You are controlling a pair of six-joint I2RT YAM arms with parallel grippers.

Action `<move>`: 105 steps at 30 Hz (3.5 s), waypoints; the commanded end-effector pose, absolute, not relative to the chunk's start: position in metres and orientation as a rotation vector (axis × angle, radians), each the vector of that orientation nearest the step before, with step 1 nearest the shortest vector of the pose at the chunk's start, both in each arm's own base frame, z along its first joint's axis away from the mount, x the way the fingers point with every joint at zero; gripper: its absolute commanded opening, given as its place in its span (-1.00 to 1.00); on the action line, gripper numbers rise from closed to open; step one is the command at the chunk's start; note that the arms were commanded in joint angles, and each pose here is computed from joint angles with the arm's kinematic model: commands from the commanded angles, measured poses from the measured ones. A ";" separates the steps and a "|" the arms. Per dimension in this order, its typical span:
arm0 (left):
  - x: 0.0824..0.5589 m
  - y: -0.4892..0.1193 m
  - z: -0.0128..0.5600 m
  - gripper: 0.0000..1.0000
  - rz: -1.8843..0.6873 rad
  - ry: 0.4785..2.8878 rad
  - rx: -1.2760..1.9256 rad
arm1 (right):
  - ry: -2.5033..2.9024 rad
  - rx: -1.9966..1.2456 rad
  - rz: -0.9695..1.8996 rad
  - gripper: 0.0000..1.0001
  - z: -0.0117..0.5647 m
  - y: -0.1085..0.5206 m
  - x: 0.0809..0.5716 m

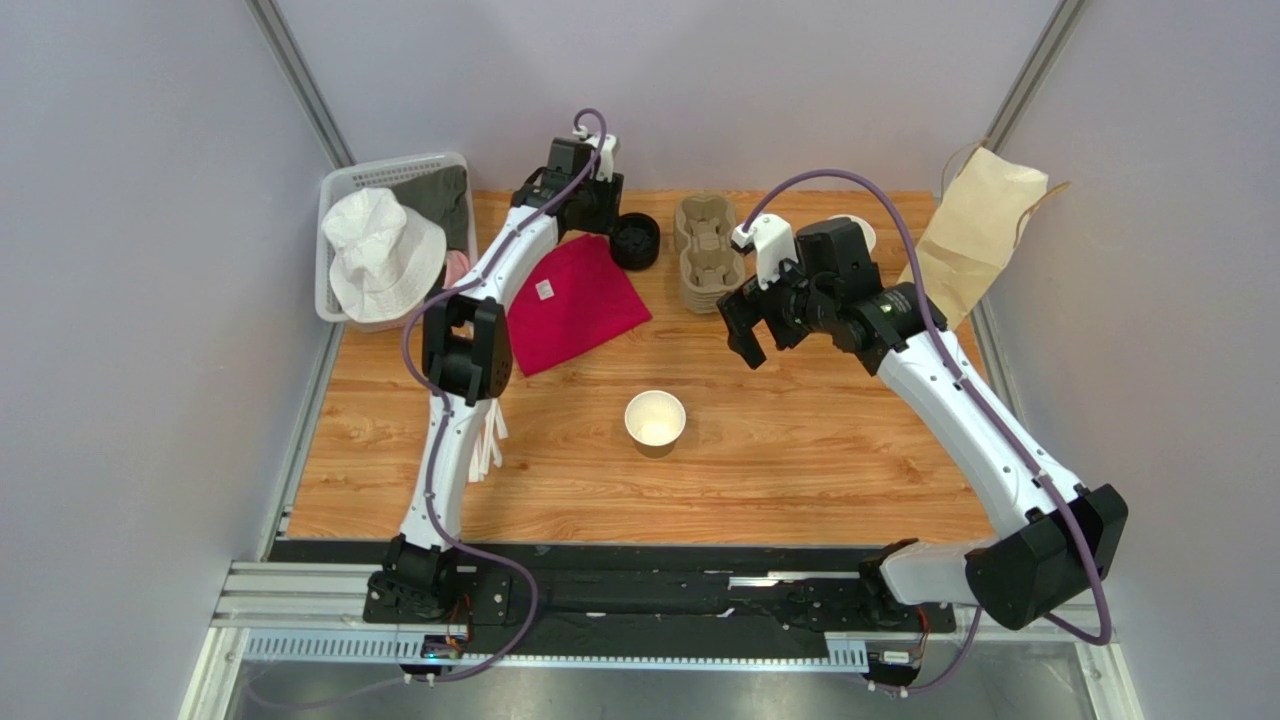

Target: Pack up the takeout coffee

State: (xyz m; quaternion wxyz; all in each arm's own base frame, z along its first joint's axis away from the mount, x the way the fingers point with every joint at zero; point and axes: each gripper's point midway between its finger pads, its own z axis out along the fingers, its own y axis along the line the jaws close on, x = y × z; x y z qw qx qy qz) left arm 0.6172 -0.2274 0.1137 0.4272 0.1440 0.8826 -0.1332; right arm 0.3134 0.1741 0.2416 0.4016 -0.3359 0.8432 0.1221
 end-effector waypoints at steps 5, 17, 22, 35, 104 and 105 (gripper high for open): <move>0.635 -0.238 0.133 -0.02 -0.305 2.099 0.385 | 2.094 -0.827 0.334 1.00 0.257 0.181 0.322; 0.639 -0.243 0.118 -0.18 -0.218 2.096 0.415 | 2.086 -0.824 0.327 1.00 0.262 0.178 0.320; 0.641 -0.241 0.116 -0.13 -0.203 2.096 0.403 | 2.086 -0.828 0.333 1.00 0.262 0.179 0.319; 0.641 -0.241 0.116 -0.52 -0.202 2.096 0.409 | 2.093 -0.834 0.349 1.00 0.260 0.183 0.319; 0.642 -0.238 0.124 -0.86 -0.205 2.096 0.338 | 2.105 -0.835 0.381 1.00 0.253 0.185 0.316; 0.642 -0.237 0.121 -0.84 -0.202 2.102 0.339 | 2.104 -0.838 0.382 1.00 0.253 0.185 0.316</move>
